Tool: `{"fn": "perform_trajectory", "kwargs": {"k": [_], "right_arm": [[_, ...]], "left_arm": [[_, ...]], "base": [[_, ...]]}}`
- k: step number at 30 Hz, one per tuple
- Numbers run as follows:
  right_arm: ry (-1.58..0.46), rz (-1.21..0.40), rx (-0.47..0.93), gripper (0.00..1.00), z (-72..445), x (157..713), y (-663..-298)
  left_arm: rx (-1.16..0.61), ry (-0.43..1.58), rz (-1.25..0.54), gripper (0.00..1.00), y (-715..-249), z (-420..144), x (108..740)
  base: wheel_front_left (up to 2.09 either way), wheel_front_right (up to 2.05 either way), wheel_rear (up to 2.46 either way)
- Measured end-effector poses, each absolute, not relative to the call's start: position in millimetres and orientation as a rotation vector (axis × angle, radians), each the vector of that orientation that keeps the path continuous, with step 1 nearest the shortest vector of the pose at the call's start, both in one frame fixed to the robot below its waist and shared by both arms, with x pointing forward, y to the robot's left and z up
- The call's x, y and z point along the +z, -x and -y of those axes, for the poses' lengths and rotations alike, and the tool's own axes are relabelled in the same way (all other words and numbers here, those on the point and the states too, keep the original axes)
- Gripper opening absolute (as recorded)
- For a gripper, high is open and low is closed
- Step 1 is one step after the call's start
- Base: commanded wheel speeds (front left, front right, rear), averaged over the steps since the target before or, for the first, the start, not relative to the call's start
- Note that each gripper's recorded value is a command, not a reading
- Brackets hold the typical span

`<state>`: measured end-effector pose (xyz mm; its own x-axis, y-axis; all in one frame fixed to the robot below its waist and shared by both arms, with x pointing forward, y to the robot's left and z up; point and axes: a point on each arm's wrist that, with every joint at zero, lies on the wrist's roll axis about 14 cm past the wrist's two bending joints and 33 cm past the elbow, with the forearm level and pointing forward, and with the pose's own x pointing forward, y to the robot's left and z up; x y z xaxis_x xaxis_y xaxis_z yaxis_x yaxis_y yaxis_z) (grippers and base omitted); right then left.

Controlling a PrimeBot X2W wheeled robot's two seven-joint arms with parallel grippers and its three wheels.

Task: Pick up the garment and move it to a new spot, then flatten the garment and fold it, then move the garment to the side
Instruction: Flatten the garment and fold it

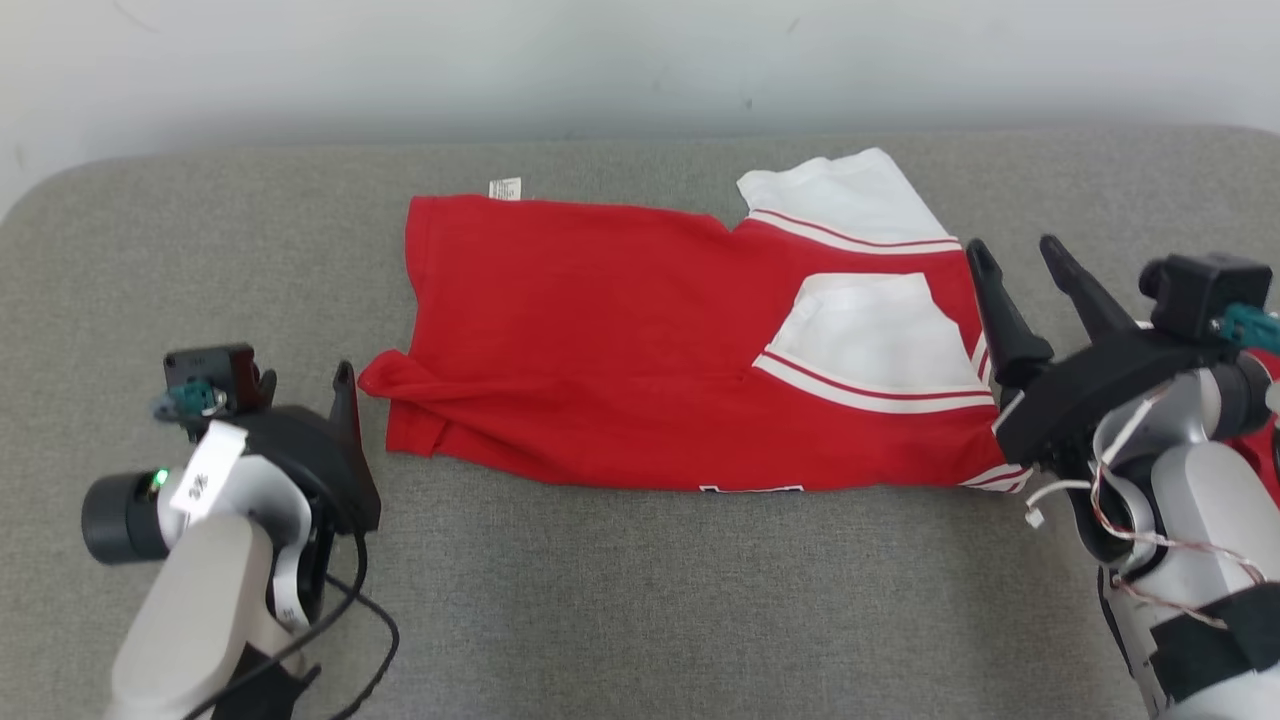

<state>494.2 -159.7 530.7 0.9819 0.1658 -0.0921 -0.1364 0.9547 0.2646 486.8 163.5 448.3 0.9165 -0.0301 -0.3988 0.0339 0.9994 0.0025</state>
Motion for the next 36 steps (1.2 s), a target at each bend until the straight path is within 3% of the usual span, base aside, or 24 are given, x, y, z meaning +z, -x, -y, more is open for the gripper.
{"fn": "perform_trajectory", "kwargs": {"k": [10, 17, 36], "right_arm": [[-0.244, -0.159, 0.082, 1.0, 181, 508, -445], [-0.236, -0.22, 0.004, 1.0, 201, 485, -418], [-0.242, -0.346, -0.052, 1.0, 205, 441, -417]], "left_arm": [[-0.069, -0.018, -0.41, 1.0, -438, -158, 430], [-0.125, -0.036, -0.397, 1.0, -432, -140, 428], [-0.197, -0.13, -0.446, 1.0, -449, -122, 405]], "base": [[0.0, 0.0, 0.0], [0.0, 0.0, 0.0], [0.0, 0.0, 0.0]]}}
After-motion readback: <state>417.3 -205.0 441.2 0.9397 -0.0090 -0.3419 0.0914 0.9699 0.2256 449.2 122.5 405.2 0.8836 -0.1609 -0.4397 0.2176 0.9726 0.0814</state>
